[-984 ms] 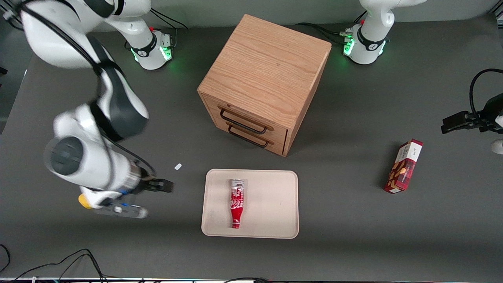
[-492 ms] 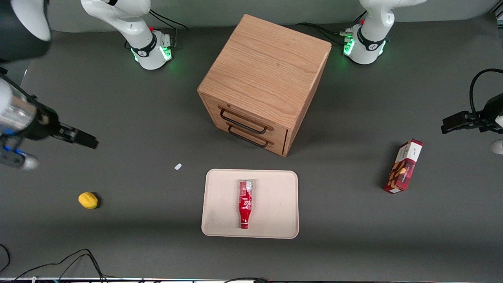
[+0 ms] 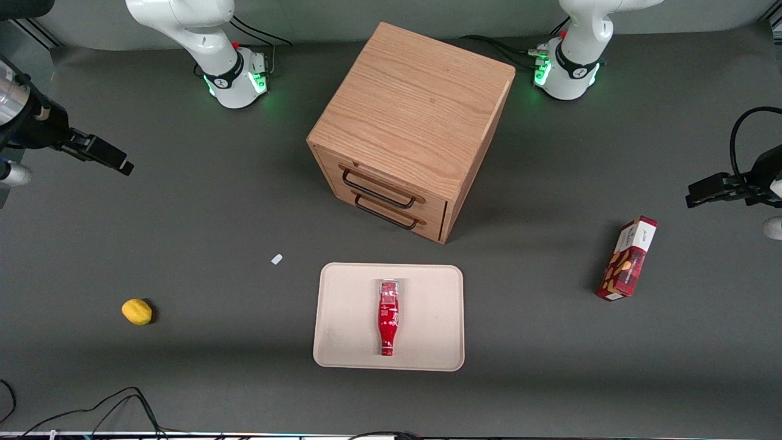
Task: Place coke bottle on tray
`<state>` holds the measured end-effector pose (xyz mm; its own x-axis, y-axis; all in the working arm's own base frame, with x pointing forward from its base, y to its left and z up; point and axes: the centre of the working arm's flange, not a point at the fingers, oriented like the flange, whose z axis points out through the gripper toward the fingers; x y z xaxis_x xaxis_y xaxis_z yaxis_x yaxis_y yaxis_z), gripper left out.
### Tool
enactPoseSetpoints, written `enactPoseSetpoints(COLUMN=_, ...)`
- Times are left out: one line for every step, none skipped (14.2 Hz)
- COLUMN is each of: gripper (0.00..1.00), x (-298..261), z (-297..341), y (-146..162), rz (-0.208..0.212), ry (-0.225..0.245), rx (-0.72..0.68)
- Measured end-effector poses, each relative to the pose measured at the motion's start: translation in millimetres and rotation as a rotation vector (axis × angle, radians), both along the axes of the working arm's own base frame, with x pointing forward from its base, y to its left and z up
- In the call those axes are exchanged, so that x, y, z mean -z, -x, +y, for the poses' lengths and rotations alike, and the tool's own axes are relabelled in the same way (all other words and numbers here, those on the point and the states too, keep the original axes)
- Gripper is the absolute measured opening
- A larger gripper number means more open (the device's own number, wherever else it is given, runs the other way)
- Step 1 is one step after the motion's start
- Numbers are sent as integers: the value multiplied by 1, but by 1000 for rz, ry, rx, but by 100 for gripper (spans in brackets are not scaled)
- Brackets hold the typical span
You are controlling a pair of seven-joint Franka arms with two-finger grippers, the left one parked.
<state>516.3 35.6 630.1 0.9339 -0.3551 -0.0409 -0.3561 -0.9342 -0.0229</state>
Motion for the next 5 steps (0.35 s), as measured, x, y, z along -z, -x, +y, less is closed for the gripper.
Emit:
enactPoseSetpoints(gripper=100, x=1, z=1, y=3, rz=0, ry=0, rx=-3)
enactPoseSetpoints(gripper=100, x=2, z=2, y=3, rz=-1, ry=0, rx=-6)
enactPoseSetpoints(gripper=100, x=2, z=2, y=3, rz=-2, ry=0, rx=-7)
enactPoseSetpoints(gripper=100, x=2, z=2, y=3, rz=-3, ry=0, rx=-6)
enactPoseSetpoints(gripper=100, x=2, z=2, y=3, rz=-3, ry=0, rx=-6)
